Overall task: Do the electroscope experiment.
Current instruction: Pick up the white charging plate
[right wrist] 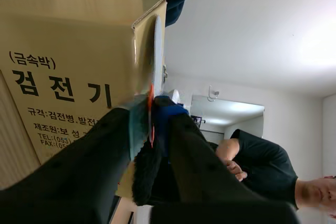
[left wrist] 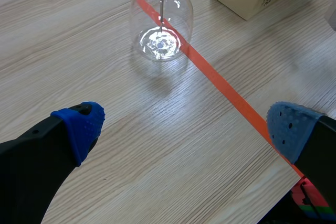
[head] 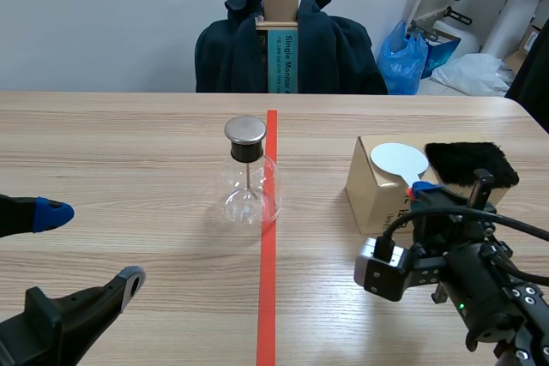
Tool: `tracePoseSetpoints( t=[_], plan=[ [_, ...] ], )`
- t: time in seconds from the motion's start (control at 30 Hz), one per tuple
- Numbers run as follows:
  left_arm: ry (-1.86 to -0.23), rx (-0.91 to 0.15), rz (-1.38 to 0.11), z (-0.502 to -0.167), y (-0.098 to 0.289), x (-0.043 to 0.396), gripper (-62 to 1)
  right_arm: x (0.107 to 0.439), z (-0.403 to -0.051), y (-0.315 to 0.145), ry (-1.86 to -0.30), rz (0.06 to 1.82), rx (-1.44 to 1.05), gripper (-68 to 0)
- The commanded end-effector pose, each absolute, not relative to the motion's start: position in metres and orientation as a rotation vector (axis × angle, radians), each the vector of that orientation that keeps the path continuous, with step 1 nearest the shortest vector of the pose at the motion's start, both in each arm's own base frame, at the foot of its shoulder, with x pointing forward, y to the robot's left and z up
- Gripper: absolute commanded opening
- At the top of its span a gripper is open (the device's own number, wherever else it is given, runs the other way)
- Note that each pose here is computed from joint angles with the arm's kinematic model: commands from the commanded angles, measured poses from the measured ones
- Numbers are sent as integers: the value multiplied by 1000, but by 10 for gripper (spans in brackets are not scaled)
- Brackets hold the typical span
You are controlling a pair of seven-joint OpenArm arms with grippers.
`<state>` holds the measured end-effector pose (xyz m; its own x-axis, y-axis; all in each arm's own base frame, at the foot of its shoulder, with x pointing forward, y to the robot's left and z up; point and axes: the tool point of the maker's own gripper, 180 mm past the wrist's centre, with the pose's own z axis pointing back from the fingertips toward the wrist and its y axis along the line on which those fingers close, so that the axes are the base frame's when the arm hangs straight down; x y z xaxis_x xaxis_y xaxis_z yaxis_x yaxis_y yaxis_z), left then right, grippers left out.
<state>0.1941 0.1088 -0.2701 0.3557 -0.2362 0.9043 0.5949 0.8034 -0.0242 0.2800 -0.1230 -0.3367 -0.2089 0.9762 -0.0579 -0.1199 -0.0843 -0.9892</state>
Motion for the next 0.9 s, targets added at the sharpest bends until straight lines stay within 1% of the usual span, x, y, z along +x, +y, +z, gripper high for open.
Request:
tracePoseSetpoints(
  t=[0.0, 0.4, 0.53, 0.63, 0.77, 0.87],
  plan=[
    [-1117, -397, -552, -261, 104, 197, 14, 284, -330, -127, -1238, 1472, -1089, -667],
    [-1117, -396, -553, -261, 104, 197, 14, 284, -330, -127, -1237, 1473, -1087, -667],
    [-1116, -394, -555, -261, 104, 197, 14, 283, -328, -123, -1261, 1483, -1082, -667],
    [-1115, -391, -559, -262, 105, 197, 14, 288, -302, -130, -1348, 1420, -1180, -667],
    [-1115, -391, -559, -262, 105, 197, 14, 291, -247, -141, -1515, 1322, -1366, -667],
    [-1113, -390, -565, -262, 105, 197, 14, 297, -210, -154, -1550, 1274, -1473, -667]
  ],
)
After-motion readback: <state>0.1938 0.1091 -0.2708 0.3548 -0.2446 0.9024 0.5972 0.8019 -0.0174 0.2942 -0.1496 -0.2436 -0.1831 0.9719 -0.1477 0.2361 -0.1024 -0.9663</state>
